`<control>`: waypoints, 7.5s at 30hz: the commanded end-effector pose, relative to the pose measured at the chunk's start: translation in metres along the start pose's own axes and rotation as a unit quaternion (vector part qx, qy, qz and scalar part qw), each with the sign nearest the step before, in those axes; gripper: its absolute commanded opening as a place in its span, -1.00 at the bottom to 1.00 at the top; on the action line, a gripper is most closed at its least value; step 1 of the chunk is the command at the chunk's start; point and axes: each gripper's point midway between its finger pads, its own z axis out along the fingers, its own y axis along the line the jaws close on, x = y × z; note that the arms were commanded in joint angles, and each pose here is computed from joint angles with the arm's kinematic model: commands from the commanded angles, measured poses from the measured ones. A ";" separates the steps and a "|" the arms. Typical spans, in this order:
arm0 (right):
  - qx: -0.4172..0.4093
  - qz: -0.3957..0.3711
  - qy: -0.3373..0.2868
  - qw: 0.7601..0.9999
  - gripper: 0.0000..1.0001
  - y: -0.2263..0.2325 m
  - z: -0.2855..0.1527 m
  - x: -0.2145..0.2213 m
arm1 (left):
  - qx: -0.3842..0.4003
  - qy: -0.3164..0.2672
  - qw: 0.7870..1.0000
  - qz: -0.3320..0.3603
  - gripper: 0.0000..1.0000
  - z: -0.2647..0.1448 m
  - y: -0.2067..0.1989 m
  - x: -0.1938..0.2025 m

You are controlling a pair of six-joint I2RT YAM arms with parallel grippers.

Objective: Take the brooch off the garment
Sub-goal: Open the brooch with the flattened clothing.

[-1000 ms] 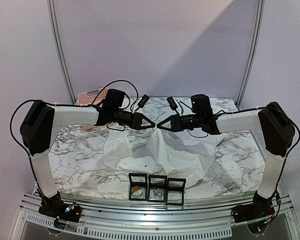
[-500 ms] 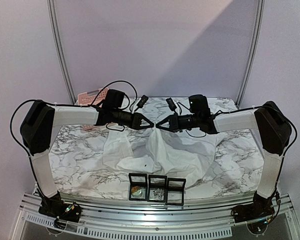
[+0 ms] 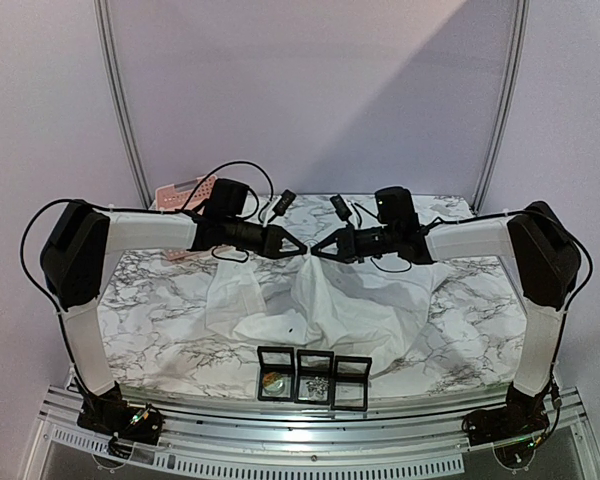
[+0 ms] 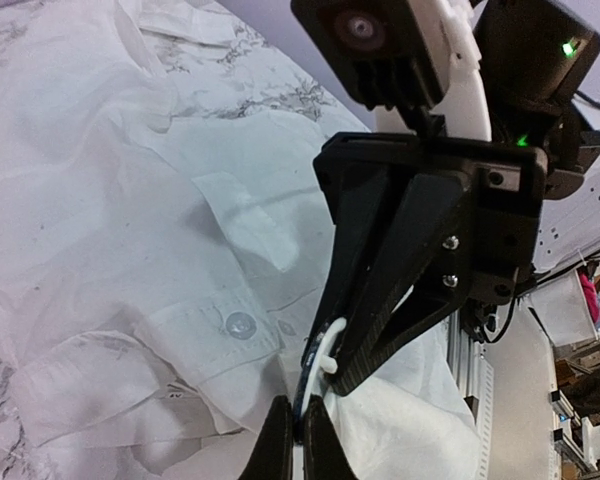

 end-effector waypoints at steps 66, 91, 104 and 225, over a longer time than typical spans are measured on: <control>-0.036 -0.097 0.016 0.994 0.16 0.010 -0.010 0.021 | 0.084 0.000 0.996 0.022 -1.00 0.001 -0.038 -0.007; -0.067 -0.076 0.013 0.995 -0.34 0.017 -0.004 0.015 | 0.093 0.003 0.995 0.028 -1.00 0.002 -0.044 -0.005; -0.090 -0.047 0.013 0.995 -0.70 0.015 -0.004 0.014 | 0.095 0.002 0.995 0.033 -1.00 0.001 -0.046 -0.006; -0.119 -0.115 0.036 0.986 -0.49 0.040 -0.021 0.035 | 0.120 0.037 0.991 0.050 -1.00 0.002 -0.065 0.005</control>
